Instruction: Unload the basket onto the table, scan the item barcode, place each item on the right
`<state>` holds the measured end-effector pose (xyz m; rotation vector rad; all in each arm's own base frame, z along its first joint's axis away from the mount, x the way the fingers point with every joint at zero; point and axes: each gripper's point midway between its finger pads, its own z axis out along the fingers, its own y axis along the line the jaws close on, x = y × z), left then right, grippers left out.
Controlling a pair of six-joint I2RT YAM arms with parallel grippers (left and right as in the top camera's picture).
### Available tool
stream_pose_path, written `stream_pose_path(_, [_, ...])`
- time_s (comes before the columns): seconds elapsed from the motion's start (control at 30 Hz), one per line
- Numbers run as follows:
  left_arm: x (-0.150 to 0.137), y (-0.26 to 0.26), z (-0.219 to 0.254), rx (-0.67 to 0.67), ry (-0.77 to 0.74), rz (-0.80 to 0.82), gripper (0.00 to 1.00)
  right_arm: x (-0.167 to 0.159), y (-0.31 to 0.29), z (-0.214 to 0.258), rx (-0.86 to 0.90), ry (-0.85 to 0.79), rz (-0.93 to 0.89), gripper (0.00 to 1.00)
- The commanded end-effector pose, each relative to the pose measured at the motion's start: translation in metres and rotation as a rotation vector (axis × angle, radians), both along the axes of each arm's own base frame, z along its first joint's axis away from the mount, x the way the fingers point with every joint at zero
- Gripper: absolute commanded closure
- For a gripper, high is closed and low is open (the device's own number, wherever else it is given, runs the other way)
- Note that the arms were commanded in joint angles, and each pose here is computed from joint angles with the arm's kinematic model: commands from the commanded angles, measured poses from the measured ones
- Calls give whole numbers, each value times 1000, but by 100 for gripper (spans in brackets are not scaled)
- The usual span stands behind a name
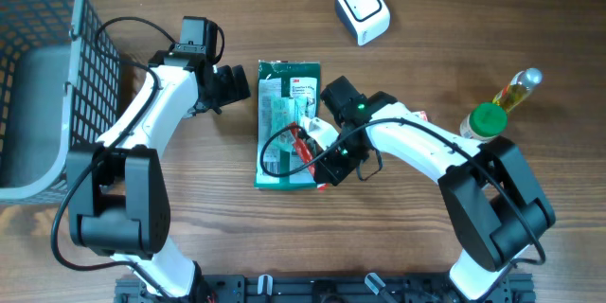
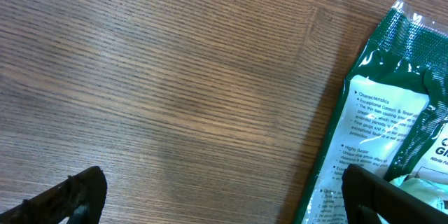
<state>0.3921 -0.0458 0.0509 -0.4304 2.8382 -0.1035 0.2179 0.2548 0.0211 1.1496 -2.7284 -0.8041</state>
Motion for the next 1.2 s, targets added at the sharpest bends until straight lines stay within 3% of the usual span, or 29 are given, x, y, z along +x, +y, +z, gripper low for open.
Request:
stream_pose_path(0.0, [-1, 1, -5, -1, 12, 3, 0, 1, -1, 2, -1, -21, -4, 94])
stream_pose_path(0.23, [-1, 1, -5, -1, 12, 3, 0, 7, 7, 8, 22, -11, -73, 96])
stream_pose_path(0.5, [-1, 0, -5, -4, 12, 2, 0, 14, 18, 69, 147, -103, -113, 96])
stream_pose_path(0.77, [-5, -33, -1, -220, 42, 53, 0, 23, -4, 87, 182, -40, -235, 96])
stream_pose_path(0.8, [-6, -36, -1, -232, 47, 41, 4, 24, -6, 88, 189, -31, -242, 96])
stream_pose_path(0.9, [-2, -77, 17, -451, 6, -141, 31, 28, -15, 88, 184, -12, -275, 96])
stream_pose_path(0.93, [-2, -92, 26, -541, -8, -185, 33, 28, -17, 88, 186, -4, -283, 96])
stream_pose_path(1.0, [1, -123, 55, -756, -62, -286, 25, 29, -19, 92, 208, 20, -297, 96])
stream_pose_path(1.07, [1, -147, 91, -960, -125, -404, 24, 26, -15, 101, 283, 42, -270, 96])
stream_pose_path(1.17, [-7, -160, 118, -1107, -154, -508, 27, 22, -3, 120, 426, 68, -211, 96])
